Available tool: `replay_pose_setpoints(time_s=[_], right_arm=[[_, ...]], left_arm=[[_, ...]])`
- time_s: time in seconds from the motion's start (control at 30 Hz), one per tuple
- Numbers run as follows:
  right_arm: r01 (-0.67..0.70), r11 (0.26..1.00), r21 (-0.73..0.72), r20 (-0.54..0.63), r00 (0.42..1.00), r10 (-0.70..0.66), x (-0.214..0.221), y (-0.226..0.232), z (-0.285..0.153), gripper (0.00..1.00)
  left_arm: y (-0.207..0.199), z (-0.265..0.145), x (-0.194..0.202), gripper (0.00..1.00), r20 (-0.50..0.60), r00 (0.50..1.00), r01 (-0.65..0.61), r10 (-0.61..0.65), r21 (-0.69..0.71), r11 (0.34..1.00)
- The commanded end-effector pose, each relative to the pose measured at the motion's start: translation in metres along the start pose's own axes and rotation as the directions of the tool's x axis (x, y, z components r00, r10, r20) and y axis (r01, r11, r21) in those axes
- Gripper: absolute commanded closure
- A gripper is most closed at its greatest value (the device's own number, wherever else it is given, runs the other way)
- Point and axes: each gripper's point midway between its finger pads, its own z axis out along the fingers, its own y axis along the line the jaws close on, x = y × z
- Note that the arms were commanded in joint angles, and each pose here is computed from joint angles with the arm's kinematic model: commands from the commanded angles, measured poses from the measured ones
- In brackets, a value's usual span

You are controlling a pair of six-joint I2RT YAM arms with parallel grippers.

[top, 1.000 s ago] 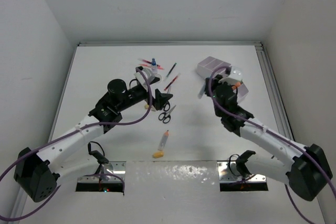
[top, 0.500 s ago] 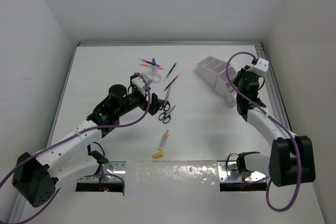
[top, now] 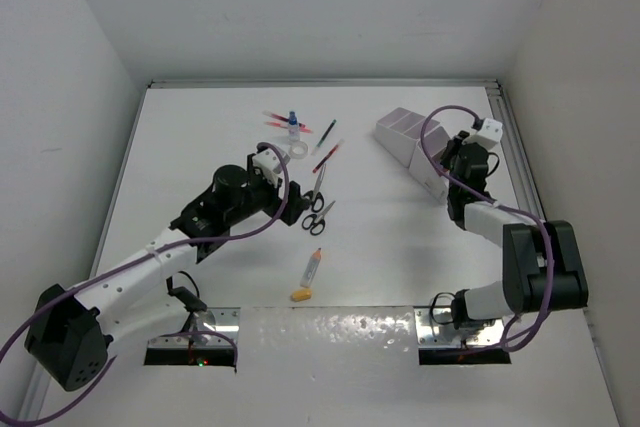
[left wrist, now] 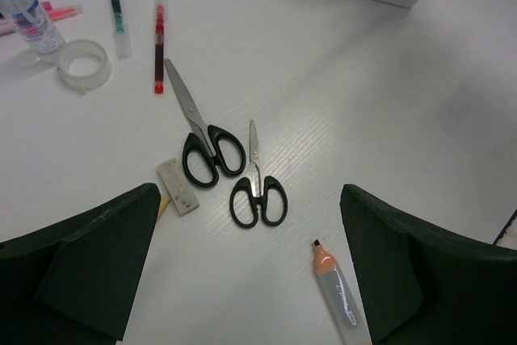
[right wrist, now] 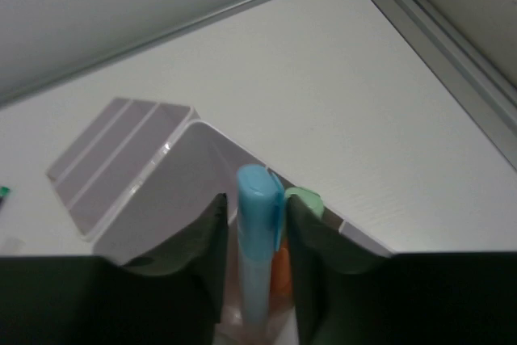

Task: Sort the stationery into containers
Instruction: Place the stationery in the storage box.

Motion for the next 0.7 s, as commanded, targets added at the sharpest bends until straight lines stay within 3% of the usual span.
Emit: replay_pose_setpoints(time_s=[0.0,0.13,0.27,0.3,0.37,0.4,0.47,0.5,0.57,0.67], right_arm=[[-0.041,0.998,-0.043,0.074,0.996,0.044,-0.015,0.007,-0.001,0.62],[-0.029,0.999,-0.043,0.083,0.996,0.032,-0.03,0.01,-0.008,0.38],[0.004,1.0,-0.028,0.081,0.997,-0.001,-0.049,0.014,-0.02,0.33],[-0.001,0.999,-0.035,0.114,0.993,0.005,-0.068,0.018,-0.026,0.33],[0.023,0.999,-0.028,0.073,0.997,-0.021,-0.073,0.027,-0.035,0.33],[0.02,0.999,-0.038,0.076,0.997,-0.017,-0.082,0.032,-0.044,0.34],[0.037,0.997,-0.074,-0.029,0.999,-0.039,-0.063,0.05,-0.062,0.35],[0.029,0.996,-0.081,-0.048,0.998,-0.033,-0.059,0.054,-0.07,0.36],[0.001,0.993,-0.116,-0.115,0.993,-0.014,-0.036,0.067,-0.096,0.37],[-0.081,0.984,-0.157,-0.165,0.985,0.054,-0.012,0.081,-0.126,0.38]], left_arm=[[0.005,0.003,-0.006,0.08,0.025,1.0,0.007,-0.007,-0.017,1.0],[0.004,0.004,0.002,0.09,-0.004,0.999,0.034,-0.034,-0.017,0.999],[-0.002,0.006,0.02,0.22,-0.091,0.993,0.074,-0.075,-0.02,0.997],[-0.004,0.006,0.03,0.35,-0.138,0.987,0.083,-0.085,-0.022,0.996],[-0.017,0.003,0.043,0.48,-0.216,0.973,0.08,-0.074,0.018,0.997],[-0.02,0.004,0.054,0.59,-0.265,0.961,0.084,-0.074,0.029,0.996],[-0.032,0.003,0.063,0.67,-0.334,0.941,0.081,-0.052,0.072,0.994],[-0.033,0.001,0.082,0.69,-0.419,0.907,0.076,-0.039,0.073,0.994],[-0.042,-0.002,0.102,0.68,-0.519,0.855,0.073,-0.009,0.104,0.992],[-0.06,-0.007,0.124,0.47,-0.599,0.8,0.071,0.033,0.15,0.986]])
